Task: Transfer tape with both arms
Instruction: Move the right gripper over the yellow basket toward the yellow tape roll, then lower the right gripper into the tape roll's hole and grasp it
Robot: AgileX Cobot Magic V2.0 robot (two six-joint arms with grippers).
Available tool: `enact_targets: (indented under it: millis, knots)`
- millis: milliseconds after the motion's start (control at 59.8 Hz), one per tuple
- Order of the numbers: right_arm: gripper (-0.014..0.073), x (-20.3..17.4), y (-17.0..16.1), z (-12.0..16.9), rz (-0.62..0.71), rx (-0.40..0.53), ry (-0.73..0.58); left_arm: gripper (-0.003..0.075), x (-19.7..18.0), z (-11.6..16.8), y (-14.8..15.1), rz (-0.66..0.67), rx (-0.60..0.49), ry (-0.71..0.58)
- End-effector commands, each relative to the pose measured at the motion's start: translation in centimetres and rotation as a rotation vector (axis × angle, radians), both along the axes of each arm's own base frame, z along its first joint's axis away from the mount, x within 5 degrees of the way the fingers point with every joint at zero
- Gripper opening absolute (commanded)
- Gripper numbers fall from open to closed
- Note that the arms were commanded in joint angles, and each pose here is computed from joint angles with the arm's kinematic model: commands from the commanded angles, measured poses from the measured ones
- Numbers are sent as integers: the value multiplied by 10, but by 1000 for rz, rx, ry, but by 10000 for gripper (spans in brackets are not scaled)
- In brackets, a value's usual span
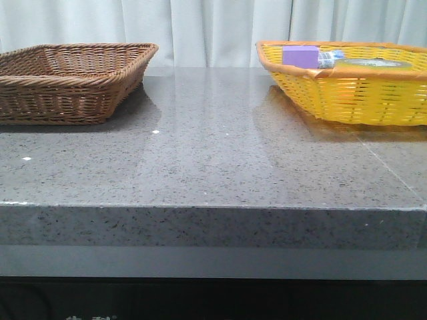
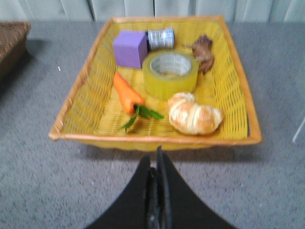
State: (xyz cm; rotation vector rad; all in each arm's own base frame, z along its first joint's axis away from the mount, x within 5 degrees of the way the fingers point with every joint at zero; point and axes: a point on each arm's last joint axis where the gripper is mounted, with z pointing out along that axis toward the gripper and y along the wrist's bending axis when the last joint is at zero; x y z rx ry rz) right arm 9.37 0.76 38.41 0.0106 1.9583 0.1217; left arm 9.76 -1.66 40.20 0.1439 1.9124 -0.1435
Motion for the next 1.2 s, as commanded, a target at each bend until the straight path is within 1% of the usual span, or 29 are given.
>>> enact_targets:
  millis: [0,150,201,234,301,384,418,468,501,535,685,786,919,1020,1187]
  knots:
    - [-71,10,0,7,-4,1,-35,-20,8,12,0,10,-24,-64]
    - [-67,13,-1,6,-8,-31,-25,-14,17,9,-1,12,-18,-35]
    - [-48,13,-1,6,-4,-43,-26,18,19,8,-1,12,-17,-28]
    - [-10,13,-1,6,-2,-47,-26,61,21,8,-1,12,-17,-23]
    - [115,13,-2,6,-2,-49,-26,188,22,7,-1,12,-17,-21]
    - [342,13,-2,6,-3,-50,-24,379,24,7,-1,13,-17,-21]
    - [424,13,-2,6,-3,-50,-24,424,25,7,-1,13,-17,-21]
    - [517,13,-2,5,-2,-50,-24,478,25,7,-1,13,-17,-18]
    - [563,13,-2,5,-2,-50,-21,488,26,6,-1,13,-16,-14]
    - [589,13,-2,5,-2,-50,-21,484,26,6,-2,13,-16,-12]
    - [589,15,-2,5,-3,-50,-18,472,28,5,-2,10,-18,-6]
    - [589,21,-1,5,-9,-35,2,472,28,8,-8,-30,-46,-36]
    - [589,38,-1,6,-9,-37,53,472,25,10,-21,-143,-40,-55]
    - [589,51,-1,13,-17,-20,66,472,21,9,-32,-230,-33,-48]
    - [589,78,-1,27,-29,-7,96,472,17,9,-42,-316,-35,-45]
